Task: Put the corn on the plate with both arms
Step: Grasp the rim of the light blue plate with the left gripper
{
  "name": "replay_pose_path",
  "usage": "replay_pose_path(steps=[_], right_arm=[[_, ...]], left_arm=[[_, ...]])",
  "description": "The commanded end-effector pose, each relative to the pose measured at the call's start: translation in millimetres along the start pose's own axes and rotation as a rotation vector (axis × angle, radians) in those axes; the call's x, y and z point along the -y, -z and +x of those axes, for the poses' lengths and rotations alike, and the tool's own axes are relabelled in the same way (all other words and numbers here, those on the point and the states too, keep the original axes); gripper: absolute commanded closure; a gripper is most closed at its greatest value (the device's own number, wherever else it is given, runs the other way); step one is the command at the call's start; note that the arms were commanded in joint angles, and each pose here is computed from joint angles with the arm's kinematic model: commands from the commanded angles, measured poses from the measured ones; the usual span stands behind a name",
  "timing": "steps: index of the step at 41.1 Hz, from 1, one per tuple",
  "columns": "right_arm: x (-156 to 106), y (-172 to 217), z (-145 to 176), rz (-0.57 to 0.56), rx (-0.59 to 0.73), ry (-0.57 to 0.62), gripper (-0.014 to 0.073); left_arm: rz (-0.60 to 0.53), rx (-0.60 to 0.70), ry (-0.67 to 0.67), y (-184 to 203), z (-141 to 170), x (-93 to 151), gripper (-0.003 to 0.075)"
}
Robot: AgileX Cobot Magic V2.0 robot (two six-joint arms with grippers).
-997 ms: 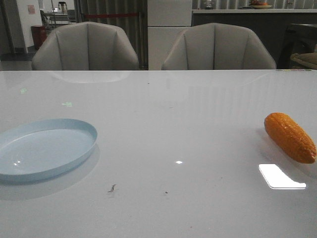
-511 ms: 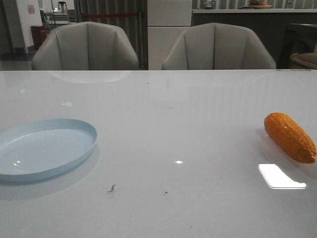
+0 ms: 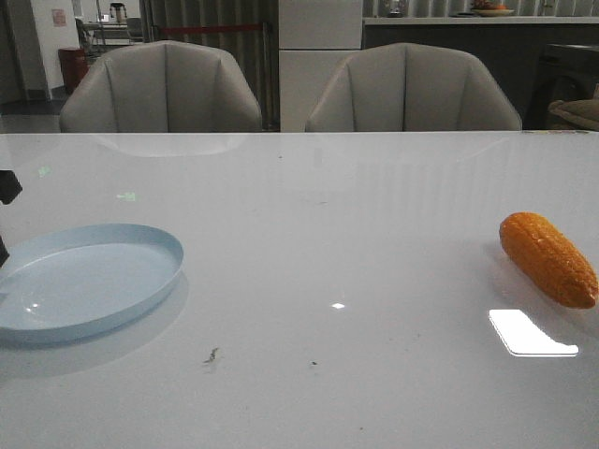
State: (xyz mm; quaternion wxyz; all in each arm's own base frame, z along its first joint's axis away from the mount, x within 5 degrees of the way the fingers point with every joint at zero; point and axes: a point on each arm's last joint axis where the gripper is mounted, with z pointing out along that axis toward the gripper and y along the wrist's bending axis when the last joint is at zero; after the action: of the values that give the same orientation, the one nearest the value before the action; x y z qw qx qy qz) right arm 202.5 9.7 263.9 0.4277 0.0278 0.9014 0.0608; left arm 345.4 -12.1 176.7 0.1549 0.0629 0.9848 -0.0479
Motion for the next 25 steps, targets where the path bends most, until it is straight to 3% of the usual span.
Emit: replay_pose_path(steps=[1, 13, 18, 23, 25], right_arm=[[-1.7, 7.2, -17.2, -0.002, 0.1, 0.003, -0.0001], [-1.7, 7.2, -16.9, -0.002, 0.098, 0.003, -0.0001], [-1.7, 7.2, -16.5, -0.002, 0.093, 0.003, -0.0001], [-1.7, 7.2, -16.4, -0.003, 0.091, 0.003, -0.0001], [-1.7, 7.2, -16.3, -0.003, 0.09, 0.003, -0.0001]], left_arm=[[0.002, 0.082, 0.002, 13.5, -12.6, 1.5, 0.0312], [0.024, 0.049, 0.029, -0.4, -11.2, 1.7, 0.0323], [0.024, 0.051, 0.028, -0.1, -11.7, 1.7, 0.0447], [0.028, 0.044, 0.031, -0.1, -11.1, 2.1, 0.0635], [0.032, 0.041, 0.035, -0.1, -10.8, 2.5, 0.062]])
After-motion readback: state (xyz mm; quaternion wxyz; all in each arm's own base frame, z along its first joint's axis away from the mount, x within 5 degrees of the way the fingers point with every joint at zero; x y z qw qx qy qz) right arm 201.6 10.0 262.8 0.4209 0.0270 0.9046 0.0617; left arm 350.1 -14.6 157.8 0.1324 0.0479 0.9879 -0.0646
